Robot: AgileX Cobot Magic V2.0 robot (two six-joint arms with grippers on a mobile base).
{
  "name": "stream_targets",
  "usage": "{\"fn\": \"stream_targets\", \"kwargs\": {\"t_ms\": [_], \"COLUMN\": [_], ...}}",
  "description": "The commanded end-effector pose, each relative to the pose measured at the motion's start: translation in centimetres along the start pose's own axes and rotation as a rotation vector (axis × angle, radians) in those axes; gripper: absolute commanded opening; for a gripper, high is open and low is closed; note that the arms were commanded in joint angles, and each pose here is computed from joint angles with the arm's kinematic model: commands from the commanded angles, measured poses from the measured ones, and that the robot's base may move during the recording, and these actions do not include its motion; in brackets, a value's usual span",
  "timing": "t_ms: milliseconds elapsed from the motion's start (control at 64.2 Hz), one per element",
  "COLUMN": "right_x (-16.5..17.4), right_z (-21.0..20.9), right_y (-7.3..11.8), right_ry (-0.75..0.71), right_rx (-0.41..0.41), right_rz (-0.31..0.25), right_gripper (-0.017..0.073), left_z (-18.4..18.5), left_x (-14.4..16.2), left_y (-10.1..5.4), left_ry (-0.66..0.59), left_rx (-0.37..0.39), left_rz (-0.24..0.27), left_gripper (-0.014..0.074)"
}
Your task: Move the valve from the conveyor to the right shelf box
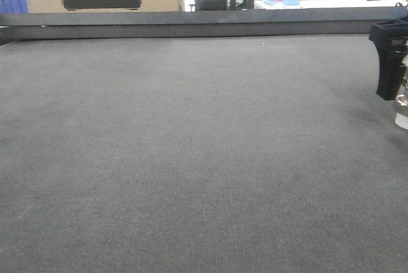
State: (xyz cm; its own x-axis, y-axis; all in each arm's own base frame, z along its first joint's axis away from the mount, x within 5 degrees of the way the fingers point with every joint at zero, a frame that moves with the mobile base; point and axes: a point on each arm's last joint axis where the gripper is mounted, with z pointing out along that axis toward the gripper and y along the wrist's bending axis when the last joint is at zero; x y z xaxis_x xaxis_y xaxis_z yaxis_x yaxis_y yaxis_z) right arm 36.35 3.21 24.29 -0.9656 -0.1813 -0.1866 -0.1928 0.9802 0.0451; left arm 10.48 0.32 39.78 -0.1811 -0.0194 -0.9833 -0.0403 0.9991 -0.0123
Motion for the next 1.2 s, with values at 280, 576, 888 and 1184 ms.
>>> {"fn": "stream_targets", "kwargs": {"t_ms": [280, 576, 888, 1184], "right_x": [0.0, 2.5, 7.6, 8.9], "right_z": [-2.2, -9.1, -11.0, -11.9], "right_y": [0.0, 0.9, 1.6, 2.3], "right_ry": [-0.083, -0.304, -0.424, -0.456], "right_rx": [0.023, 0.034, 0.040, -0.021], "right_rz": [-0.016, -0.020, -0.015, 0.014], "right_gripper": [-0.0154, -0.0154, -0.0154, -0.0154], "left_z": [0.0, 3.5, 12.4, 20.4], "left_x": [-0.3, -2.3, -3.3, -1.7], "left_y": [0.0, 0.0, 0.0, 3.5], "left_ry": [0.043, 0.398, 0.739, 0.921], "left_rx": [0.001, -0.038, -0.035, 0.015], "left_rz": [0.002, 0.004, 0.097, 0.080], "left_gripper": [0.0598, 0.0598, 0.0598, 0.0598]}}
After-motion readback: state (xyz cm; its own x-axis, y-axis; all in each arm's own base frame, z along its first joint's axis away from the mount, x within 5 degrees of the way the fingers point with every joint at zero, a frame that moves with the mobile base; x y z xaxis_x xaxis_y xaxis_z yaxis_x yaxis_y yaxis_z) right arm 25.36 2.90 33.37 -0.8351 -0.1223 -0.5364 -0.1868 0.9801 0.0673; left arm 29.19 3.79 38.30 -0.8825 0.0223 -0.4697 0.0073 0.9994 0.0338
